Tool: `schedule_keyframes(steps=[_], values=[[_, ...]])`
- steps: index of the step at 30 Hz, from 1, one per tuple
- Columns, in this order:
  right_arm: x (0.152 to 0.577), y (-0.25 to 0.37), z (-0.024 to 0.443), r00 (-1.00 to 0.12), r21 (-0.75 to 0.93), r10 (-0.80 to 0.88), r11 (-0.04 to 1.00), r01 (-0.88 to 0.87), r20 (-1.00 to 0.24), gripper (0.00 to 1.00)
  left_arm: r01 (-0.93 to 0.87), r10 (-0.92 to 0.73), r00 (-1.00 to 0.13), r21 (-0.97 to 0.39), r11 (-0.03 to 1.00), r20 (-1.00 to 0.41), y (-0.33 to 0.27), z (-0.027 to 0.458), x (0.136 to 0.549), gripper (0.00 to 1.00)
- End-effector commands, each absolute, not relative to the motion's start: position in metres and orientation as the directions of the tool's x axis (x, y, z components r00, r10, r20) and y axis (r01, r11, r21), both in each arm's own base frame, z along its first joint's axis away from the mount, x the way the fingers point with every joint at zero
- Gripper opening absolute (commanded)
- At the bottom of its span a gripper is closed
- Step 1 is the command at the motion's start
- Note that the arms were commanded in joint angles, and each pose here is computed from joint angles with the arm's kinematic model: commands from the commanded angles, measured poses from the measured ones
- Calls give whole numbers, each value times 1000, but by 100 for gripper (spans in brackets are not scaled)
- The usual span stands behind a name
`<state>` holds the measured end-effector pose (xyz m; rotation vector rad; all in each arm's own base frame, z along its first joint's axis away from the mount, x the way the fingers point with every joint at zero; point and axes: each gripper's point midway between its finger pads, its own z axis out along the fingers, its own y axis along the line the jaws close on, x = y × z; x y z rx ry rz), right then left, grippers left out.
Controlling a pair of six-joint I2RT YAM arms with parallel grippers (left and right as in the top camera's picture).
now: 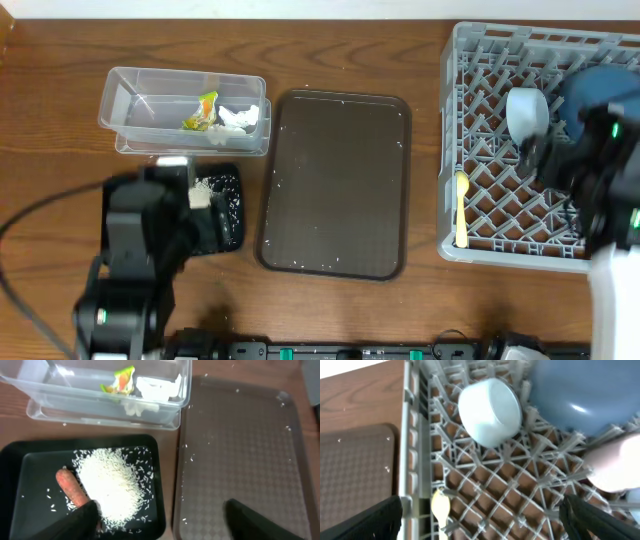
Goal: Sort waste into correct bins and load items into the dishwasher rack
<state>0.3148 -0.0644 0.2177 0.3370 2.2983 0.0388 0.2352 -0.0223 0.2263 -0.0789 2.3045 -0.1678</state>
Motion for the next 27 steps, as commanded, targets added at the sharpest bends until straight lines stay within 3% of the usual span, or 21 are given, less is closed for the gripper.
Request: schedule_keyframes(steps=[1, 7, 18, 27], values=[[291, -66, 216, -580, 136, 289, 946, 293, -762, 99, -15, -124, -620, -146, 989, -775, -19, 234, 228, 87], [263, -59, 199, -569, 137, 286, 947, 290, -771, 99, -12, -125, -605, -148, 989, -786, -19, 238, 225, 88], [223, -49, 158, -719, 124, 325, 940, 319, -614, 99, -13, -124, -614, -147, 989, -779, -18, 236, 224, 90], [213, -46, 150, -749, 121, 333, 938, 325, -573, 99, -13, -124, -615, -147, 989, -779, -18, 236, 224, 91]])
